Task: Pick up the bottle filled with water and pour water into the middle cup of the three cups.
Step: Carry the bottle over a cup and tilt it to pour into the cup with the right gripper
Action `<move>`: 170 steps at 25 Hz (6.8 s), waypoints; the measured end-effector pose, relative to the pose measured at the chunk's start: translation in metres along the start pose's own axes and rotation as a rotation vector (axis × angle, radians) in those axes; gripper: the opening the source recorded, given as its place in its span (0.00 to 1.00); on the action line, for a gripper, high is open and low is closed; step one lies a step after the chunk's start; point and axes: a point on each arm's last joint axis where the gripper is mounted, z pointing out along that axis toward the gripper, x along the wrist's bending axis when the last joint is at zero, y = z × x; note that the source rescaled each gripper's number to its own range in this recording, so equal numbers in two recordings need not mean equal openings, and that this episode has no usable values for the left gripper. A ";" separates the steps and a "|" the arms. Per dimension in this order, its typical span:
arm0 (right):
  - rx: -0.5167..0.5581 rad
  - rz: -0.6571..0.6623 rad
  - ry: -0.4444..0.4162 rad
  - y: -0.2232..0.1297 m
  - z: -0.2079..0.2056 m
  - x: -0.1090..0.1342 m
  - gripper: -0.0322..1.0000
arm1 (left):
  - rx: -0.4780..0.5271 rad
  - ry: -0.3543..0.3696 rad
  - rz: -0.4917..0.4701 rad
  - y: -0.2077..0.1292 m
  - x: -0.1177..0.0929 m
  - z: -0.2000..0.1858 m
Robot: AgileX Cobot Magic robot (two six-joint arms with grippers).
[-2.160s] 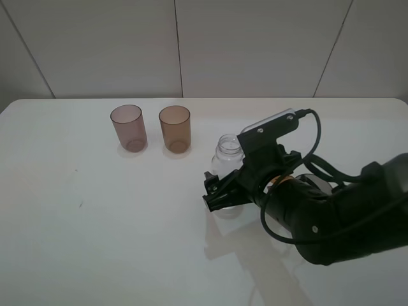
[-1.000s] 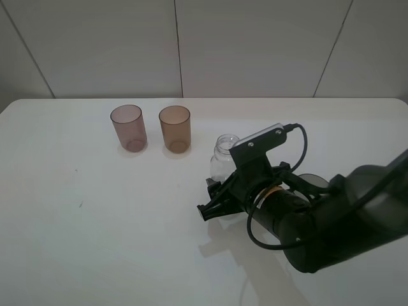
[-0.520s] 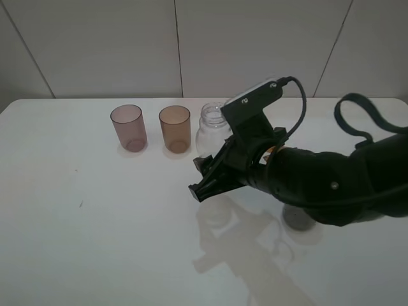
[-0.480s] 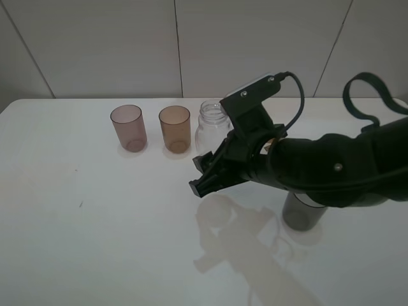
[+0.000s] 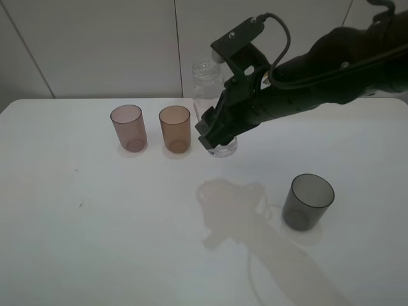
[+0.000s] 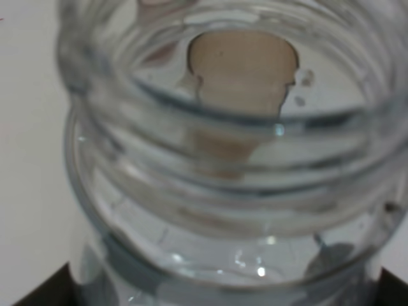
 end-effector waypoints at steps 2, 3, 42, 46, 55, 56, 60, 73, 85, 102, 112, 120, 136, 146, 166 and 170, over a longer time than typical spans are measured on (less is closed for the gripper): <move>-0.001 -0.034 -0.030 0.008 0.003 -0.008 0.03 | 0.000 0.000 0.000 0.000 0.000 0.000; 0.000 -0.039 -0.042 0.011 0.005 -0.010 0.03 | 0.000 0.000 0.000 0.000 0.000 0.000; 0.135 -0.546 -0.463 0.032 0.119 -0.078 0.03 | 0.000 0.000 0.000 0.000 0.000 0.000; 0.094 -0.591 -0.450 0.039 0.120 -0.064 0.03 | 0.000 0.000 0.000 0.000 0.000 0.000; 0.078 -0.675 -0.471 0.043 0.120 -0.063 0.03 | 0.000 0.000 0.000 0.000 0.000 0.000; 0.081 -0.671 -0.475 0.042 0.121 -0.063 0.03 | 0.000 0.000 0.000 0.000 0.000 0.000; 0.106 -0.666 -0.476 0.035 0.128 -0.063 0.03 | 0.000 0.000 0.000 0.000 0.000 0.000; 0.160 -0.759 -0.471 0.027 0.142 -0.048 0.03 | 0.000 0.000 0.000 0.000 0.000 0.000; 0.203 -0.924 -0.471 0.028 0.142 -0.045 0.03 | 0.000 0.000 0.000 0.000 0.000 0.000; 0.247 -1.139 -0.442 0.028 0.143 -0.044 0.03 | 0.000 0.000 0.000 0.000 0.000 0.000; 0.211 -1.188 -0.470 0.047 0.140 -0.047 0.03 | 0.000 0.000 0.000 0.000 0.000 0.000; 0.258 -1.348 -0.432 0.040 0.154 -0.044 0.03 | 0.000 0.000 0.000 0.000 0.000 0.000; 0.265 -1.417 -0.452 0.048 0.155 -0.047 0.03 | 0.000 0.000 0.000 0.000 0.000 0.000; 0.297 -1.524 -0.445 0.048 0.155 -0.047 0.03 | 0.000 0.000 0.000 0.000 0.000 0.000; 0.321 -1.606 -0.451 0.051 0.154 -0.048 0.03 | 0.000 0.000 0.000 0.000 0.000 0.000; 0.332 -1.625 -0.449 0.050 0.155 -0.048 0.03 | 0.000 0.000 0.000 0.000 0.000 0.000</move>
